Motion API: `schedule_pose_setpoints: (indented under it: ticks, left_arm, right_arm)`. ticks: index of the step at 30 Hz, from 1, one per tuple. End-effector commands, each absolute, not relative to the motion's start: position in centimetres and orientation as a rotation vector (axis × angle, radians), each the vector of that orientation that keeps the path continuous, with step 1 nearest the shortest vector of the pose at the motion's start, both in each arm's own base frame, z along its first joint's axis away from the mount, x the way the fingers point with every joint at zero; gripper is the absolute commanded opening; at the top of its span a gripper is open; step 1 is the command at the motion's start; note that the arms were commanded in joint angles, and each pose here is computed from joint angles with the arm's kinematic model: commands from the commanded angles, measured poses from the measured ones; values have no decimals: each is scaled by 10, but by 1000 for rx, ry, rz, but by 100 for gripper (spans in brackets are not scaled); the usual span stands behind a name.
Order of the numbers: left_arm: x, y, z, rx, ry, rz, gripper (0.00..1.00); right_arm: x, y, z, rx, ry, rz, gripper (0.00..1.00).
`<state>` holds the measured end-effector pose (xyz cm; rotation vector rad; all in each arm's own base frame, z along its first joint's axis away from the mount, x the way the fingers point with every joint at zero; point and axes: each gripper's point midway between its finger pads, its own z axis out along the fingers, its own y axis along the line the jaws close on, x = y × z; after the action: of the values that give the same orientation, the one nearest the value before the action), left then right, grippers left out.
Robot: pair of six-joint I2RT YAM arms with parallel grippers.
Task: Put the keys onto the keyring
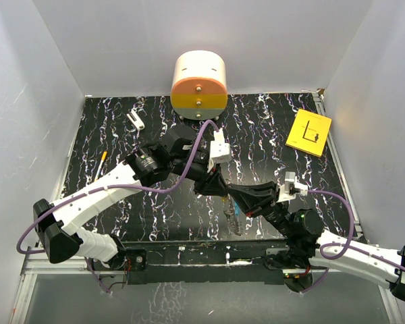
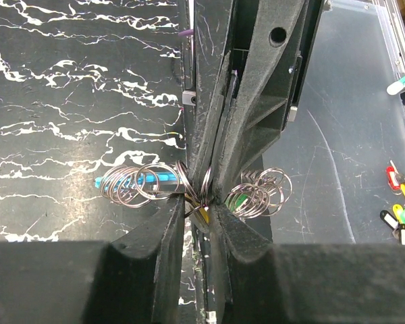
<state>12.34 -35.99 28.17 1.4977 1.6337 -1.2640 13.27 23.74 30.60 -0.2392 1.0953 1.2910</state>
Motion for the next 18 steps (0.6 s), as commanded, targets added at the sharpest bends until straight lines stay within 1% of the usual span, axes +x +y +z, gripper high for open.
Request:
schedule_pose_setpoints:
  ticks: [1, 8, 14, 16, 17, 18]
  left_arm:
    - [118, -367, 309, 1503, 1518, -1311, 15]
    - [115, -369, 312, 1495, 1516, -1349, 11]
    - [111, -370, 315, 1496, 1506, -1389, 3]
    - [111, -371, 316, 1488, 1514, -1396, 6]
    - [111, -371, 316, 1481, 1522, -1401, 13]
    - [111, -371, 317, 1477, 1526, -1407, 17]
  right_arm:
    - [126, 235, 328, -238, 1021, 1326, 8]
    - [127, 241, 328, -245, 1020, 1330, 8]
    - [128, 242, 328, -249, 1010, 1329, 8]
    - [127, 243, 327, -253, 1009, 1331, 8]
    - [127, 242, 326, -254, 1008, 1332, 8]
    - [126, 242, 326, -253, 1004, 1335, 8]
